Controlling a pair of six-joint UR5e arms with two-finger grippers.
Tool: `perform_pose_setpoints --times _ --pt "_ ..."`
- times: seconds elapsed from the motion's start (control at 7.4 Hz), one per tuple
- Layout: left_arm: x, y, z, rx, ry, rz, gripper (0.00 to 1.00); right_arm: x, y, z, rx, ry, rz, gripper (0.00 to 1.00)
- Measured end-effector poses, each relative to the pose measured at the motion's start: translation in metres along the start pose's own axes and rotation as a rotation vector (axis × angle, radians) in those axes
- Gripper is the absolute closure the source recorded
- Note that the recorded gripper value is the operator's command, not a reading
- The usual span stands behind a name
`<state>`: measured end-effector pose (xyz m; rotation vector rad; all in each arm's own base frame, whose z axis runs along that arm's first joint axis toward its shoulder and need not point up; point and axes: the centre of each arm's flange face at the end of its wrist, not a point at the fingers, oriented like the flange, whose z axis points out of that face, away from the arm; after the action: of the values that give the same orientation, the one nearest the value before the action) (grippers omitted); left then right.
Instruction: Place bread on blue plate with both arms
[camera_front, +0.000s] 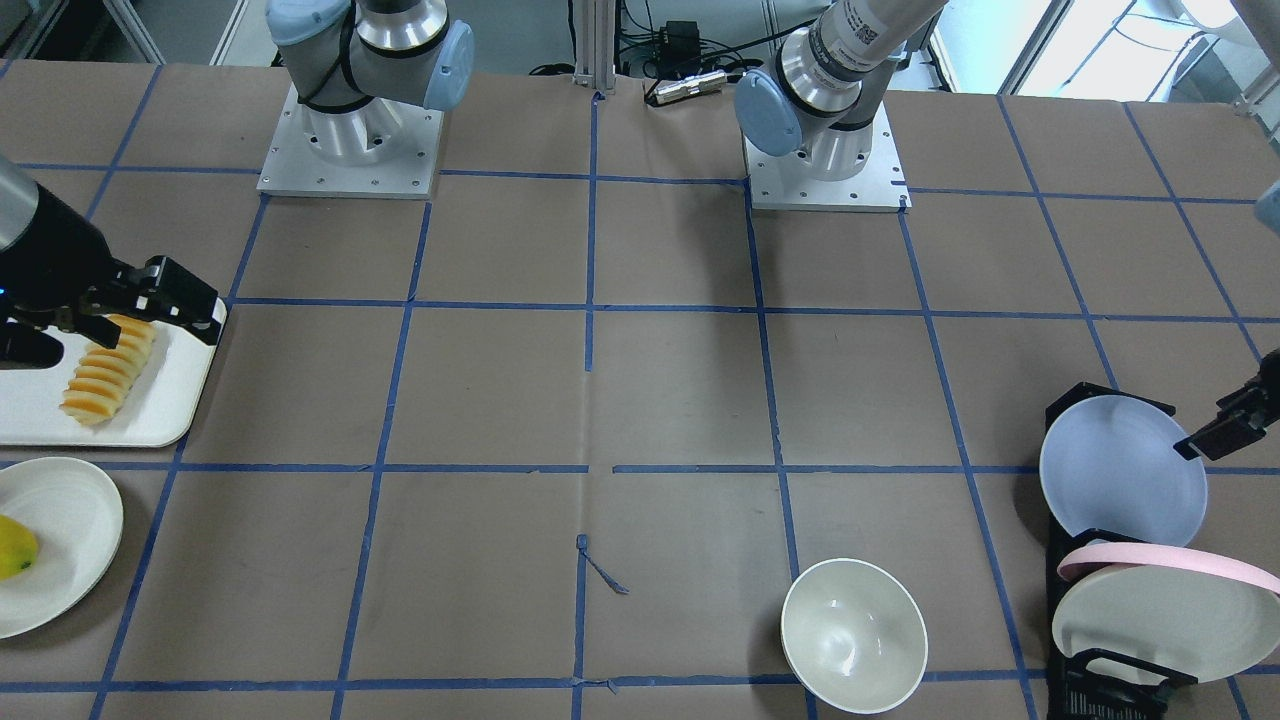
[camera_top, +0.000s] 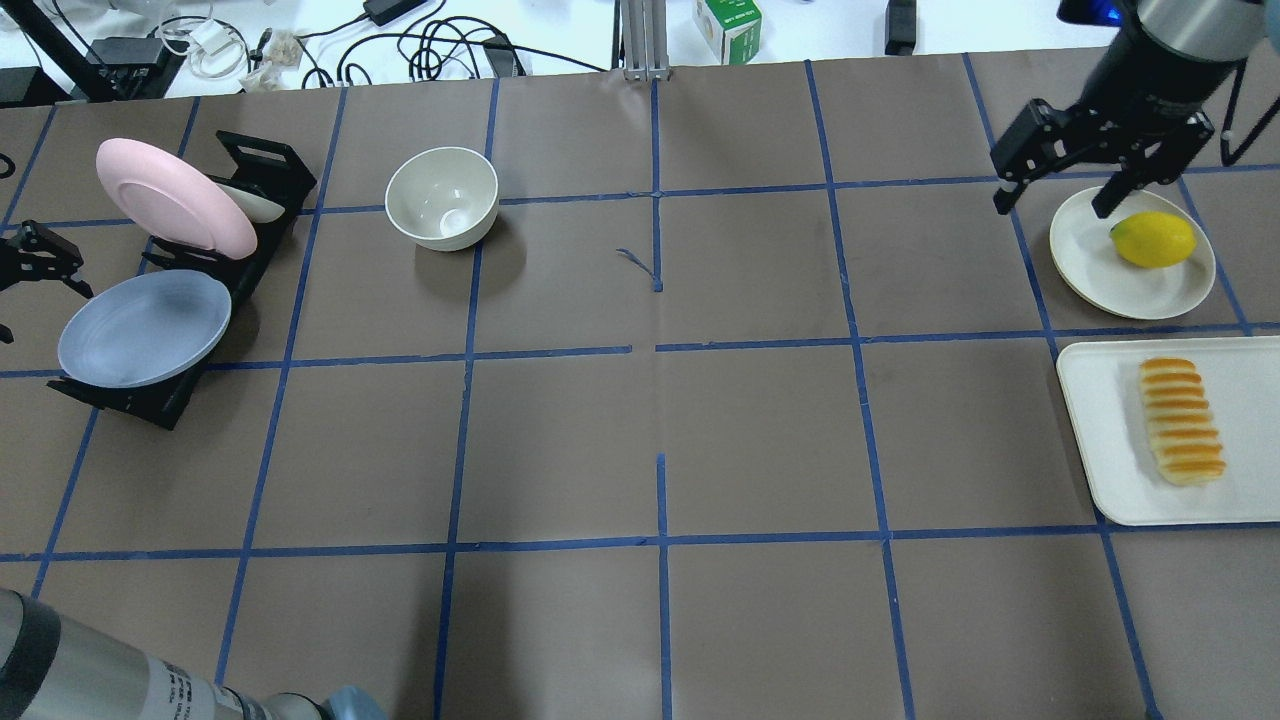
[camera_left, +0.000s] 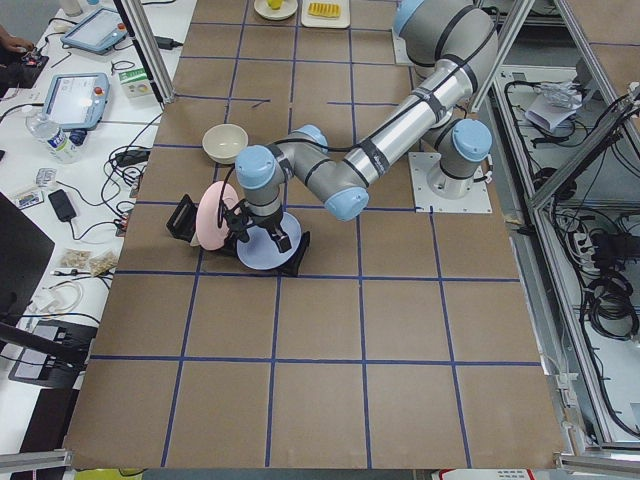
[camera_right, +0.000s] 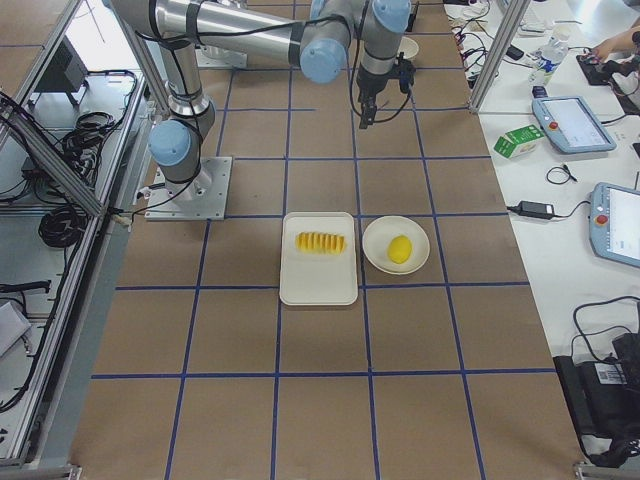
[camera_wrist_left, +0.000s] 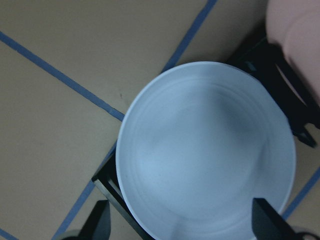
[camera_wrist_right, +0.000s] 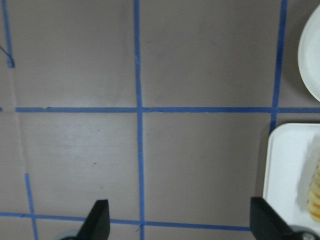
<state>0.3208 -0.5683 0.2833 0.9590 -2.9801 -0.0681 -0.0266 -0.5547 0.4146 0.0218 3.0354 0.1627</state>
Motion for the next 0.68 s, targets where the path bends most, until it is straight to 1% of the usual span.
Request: perform_pose_setpoints --times 0.14,0.27,0.41,0.54,0.68 --pt "-0.007 -0.006 0.017 -0.019 0.003 -0.005 0.14 0.032 0.001 0.03 -0.01 0.021 0.018 0.0" --pt "-0.017 -0.01 0.03 -0.036 0.007 -0.017 0.45 0.055 0.007 0.061 -0.008 0.047 0.038 0.0" --pt "-0.025 -0.012 0.037 -0.047 0.011 -0.029 0.69 0.077 0.019 0.092 -0.018 0.073 0.056 0.0" --pt "-0.028 -0.011 0.041 -0.052 0.016 -0.035 0.83 0.105 0.034 0.12 -0.017 0.1 0.063 0.0" --pt "-0.029 -0.011 0.043 -0.055 0.026 -0.039 0.92 0.131 0.046 0.14 -0.006 0.134 0.053 0.0"
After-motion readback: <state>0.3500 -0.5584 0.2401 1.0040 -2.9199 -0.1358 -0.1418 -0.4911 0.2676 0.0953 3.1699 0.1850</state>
